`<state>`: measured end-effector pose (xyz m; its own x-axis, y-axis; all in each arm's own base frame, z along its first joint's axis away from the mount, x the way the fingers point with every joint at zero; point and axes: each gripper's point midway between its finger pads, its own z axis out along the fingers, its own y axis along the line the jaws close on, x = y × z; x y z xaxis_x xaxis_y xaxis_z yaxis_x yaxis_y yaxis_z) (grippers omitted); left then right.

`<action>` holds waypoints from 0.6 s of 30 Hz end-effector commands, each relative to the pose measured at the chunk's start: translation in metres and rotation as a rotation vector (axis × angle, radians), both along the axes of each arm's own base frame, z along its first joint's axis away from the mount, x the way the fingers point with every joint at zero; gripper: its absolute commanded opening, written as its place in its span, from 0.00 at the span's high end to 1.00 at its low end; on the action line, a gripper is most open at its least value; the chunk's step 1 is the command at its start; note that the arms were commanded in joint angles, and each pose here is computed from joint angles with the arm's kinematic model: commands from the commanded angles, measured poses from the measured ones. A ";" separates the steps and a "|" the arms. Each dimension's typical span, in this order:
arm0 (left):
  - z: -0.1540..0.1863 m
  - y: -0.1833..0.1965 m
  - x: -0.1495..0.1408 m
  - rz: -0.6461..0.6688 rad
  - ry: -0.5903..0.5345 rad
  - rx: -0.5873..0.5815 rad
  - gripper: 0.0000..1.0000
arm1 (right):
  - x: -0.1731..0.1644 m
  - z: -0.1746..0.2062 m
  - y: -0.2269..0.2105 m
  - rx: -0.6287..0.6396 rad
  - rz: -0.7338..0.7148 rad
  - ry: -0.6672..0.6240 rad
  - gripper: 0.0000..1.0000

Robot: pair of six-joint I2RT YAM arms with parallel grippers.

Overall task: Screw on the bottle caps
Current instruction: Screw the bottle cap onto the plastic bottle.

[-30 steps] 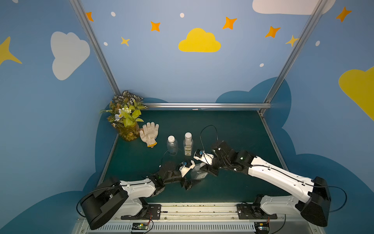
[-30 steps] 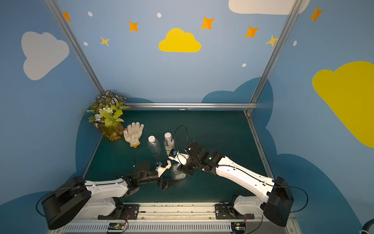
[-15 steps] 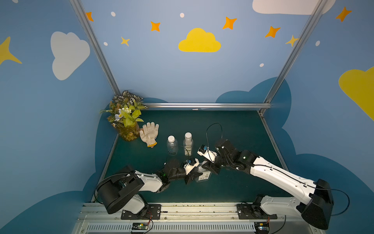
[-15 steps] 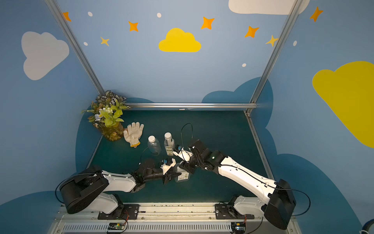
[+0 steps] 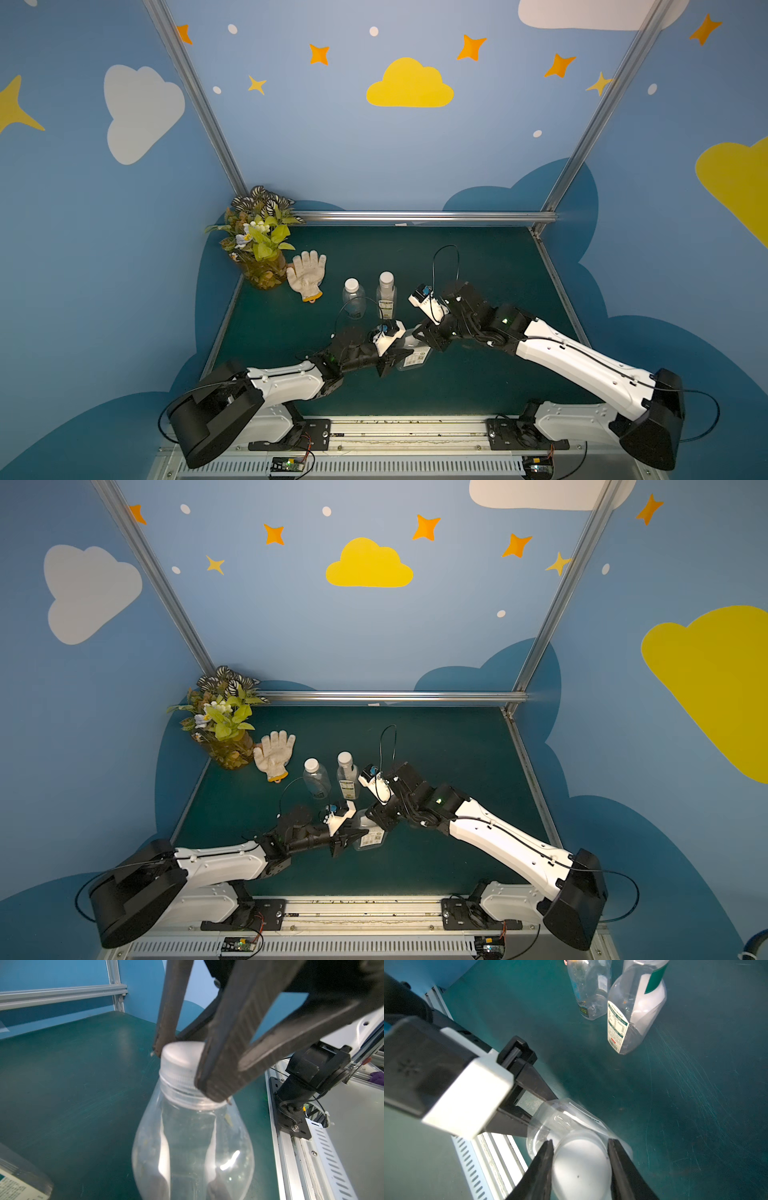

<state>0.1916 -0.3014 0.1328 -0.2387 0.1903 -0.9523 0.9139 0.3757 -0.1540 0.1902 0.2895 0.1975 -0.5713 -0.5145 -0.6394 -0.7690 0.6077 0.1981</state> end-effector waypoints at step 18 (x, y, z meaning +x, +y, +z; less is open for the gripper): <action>0.009 0.016 0.019 0.139 -0.005 0.036 0.88 | -0.002 0.028 0.000 -0.089 -0.255 0.078 0.42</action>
<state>0.1989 -0.2890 0.1325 -0.2635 0.2123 -0.9410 0.8767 0.4597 -0.1418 0.1927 0.2986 0.2038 -0.7567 -0.3900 -0.5247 -0.5545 0.8080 0.1991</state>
